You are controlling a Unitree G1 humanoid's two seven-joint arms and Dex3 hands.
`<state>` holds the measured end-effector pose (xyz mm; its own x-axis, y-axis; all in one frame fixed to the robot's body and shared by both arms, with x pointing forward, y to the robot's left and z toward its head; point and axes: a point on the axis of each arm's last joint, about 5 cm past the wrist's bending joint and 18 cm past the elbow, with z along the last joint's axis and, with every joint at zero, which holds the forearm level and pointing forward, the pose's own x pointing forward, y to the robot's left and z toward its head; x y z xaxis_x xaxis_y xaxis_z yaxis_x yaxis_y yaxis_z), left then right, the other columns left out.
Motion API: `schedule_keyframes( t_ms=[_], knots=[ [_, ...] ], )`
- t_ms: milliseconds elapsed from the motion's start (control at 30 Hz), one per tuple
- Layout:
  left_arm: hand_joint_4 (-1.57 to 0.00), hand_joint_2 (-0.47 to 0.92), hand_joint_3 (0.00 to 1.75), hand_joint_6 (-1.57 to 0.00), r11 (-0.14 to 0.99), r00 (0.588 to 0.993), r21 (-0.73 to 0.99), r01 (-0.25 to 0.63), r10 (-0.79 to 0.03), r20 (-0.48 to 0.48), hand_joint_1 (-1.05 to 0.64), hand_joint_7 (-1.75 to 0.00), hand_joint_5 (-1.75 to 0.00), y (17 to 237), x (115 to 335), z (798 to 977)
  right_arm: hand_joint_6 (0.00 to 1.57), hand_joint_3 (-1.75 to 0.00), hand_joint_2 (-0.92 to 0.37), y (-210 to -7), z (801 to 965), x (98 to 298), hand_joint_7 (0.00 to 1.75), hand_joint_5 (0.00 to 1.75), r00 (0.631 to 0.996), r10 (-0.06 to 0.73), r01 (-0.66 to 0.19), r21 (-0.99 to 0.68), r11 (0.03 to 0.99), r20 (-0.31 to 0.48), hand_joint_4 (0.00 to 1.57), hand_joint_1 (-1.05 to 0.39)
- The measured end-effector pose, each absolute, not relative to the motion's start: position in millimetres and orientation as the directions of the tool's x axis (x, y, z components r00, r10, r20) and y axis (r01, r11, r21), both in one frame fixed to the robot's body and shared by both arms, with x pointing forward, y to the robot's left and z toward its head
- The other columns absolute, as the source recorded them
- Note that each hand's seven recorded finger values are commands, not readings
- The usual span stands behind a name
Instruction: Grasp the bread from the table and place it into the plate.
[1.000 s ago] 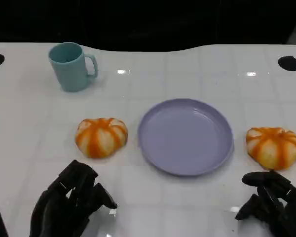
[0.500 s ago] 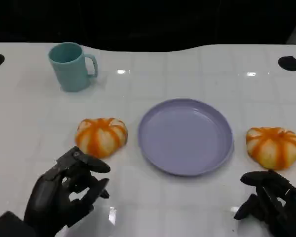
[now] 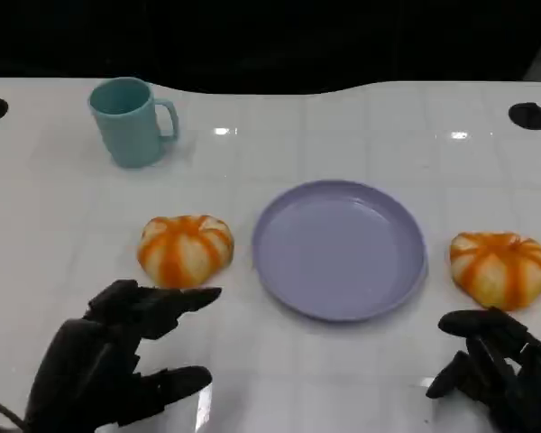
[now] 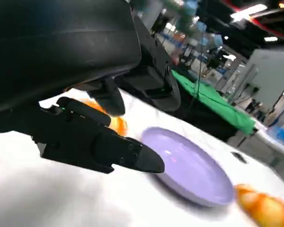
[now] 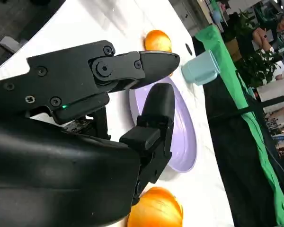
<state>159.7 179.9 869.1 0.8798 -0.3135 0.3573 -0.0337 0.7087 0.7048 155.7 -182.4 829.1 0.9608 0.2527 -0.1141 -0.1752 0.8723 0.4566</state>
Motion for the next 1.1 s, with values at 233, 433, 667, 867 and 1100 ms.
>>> schedule_keyframes(
  t_ms=[233,433,667,867,1100],
  knots=[
    [0.00,0.86,0.00,-0.19,0.426,0.870,0.895,-0.135,-0.381,0.313,-0.63,-0.01,-0.13,184.4,163.5,885.7,0.68,-0.19,-0.92,-182.3,828.3,154.4,1.09,1.47,0.959,0.255,-0.170,0.466,0.868,-0.125,0.68,-0.71],
    [0.00,0.84,0.00,-0.16,0.342,0.882,0.925,-0.165,-0.369,0.293,-0.63,0.00,-0.06,180.6,165.3,894.2,0.69,-0.21,-0.92,-182.4,827.8,153.4,1.08,1.48,0.958,0.255,-0.169,0.465,0.869,-0.130,0.68,-0.70],
    [-0.04,0.83,0.00,-0.16,0.217,0.921,0.970,-0.107,-0.347,0.179,-0.67,-0.02,-0.03,180.5,174.1,906.9,0.71,-0.22,-0.92,-182.8,827.4,153.0,1.05,1.48,0.959,0.261,-0.185,0.457,0.870,-0.109,0.67,-0.70],
    [-0.05,0.83,0.00,-0.18,0.181,0.927,0.978,-0.103,-0.338,0.160,-0.66,-0.02,-0.05,177.2,193.0,917.1,0.69,-0.20,-0.92,-182.4,828.5,152.9,1.07,1.48,0.961,0.248,-0.169,0.456,0.874,-0.119,0.68,-0.71],
    [-0.06,0.81,0.00,-0.17,0.146,0.947,0.988,-0.045,-0.310,0.089,-0.63,-0.01,-0.07,169.9,220.4,912.5,0.65,-0.20,-0.92,-181.2,829.1,151.1,1.14,1.52,0.960,0.239,-0.147,0.462,0.875,-0.147,0.65,-0.69]
  ],
)
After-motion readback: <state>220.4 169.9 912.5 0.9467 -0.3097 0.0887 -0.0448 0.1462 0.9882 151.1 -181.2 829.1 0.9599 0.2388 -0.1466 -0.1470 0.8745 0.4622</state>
